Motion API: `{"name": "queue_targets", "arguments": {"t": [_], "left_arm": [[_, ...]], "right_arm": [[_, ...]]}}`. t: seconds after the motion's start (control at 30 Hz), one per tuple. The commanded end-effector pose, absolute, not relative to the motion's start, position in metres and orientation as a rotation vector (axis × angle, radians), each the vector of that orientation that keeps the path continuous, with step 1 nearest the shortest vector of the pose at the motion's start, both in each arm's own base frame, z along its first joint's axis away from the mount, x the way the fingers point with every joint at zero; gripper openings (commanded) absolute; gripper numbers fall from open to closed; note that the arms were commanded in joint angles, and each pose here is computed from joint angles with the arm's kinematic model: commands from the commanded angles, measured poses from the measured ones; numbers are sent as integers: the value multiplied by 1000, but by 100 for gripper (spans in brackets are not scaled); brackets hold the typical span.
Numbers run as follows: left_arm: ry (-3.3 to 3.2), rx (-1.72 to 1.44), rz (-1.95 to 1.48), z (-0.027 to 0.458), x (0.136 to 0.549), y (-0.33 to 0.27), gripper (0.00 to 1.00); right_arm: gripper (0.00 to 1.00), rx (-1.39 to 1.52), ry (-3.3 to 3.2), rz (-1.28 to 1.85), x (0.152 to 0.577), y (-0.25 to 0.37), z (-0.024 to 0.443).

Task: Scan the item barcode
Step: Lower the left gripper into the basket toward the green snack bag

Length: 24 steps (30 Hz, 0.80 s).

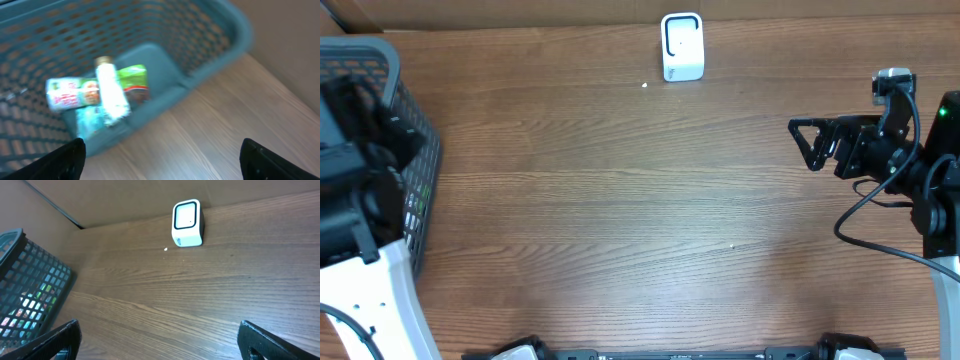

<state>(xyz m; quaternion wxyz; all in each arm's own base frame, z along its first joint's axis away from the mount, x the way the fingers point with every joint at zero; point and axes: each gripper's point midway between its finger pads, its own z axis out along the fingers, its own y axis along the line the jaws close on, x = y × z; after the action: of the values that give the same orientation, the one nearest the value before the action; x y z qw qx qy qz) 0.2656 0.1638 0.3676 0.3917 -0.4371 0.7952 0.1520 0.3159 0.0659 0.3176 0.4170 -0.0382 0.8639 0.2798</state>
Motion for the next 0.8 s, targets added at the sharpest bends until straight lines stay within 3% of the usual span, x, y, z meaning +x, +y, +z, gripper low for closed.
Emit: {"name": "queue_targets", "arguments": {"t": [0.0,0.23,0.53,0.77], "left_arm": [[1951,-1251,422,369,252,192,91],[1983,-1389,497,342,243,228,100],[2052,-1519,476,298,253,263,98],[2008,-1466,356,302,279,266,96]], "right_arm": [[100,-132,2149,699,313,69,327],[100,-158,2259,704,300,70,303],[100,-141,2319,726,309,69,285],[100,-139,2319,719,314,68,283]]}}
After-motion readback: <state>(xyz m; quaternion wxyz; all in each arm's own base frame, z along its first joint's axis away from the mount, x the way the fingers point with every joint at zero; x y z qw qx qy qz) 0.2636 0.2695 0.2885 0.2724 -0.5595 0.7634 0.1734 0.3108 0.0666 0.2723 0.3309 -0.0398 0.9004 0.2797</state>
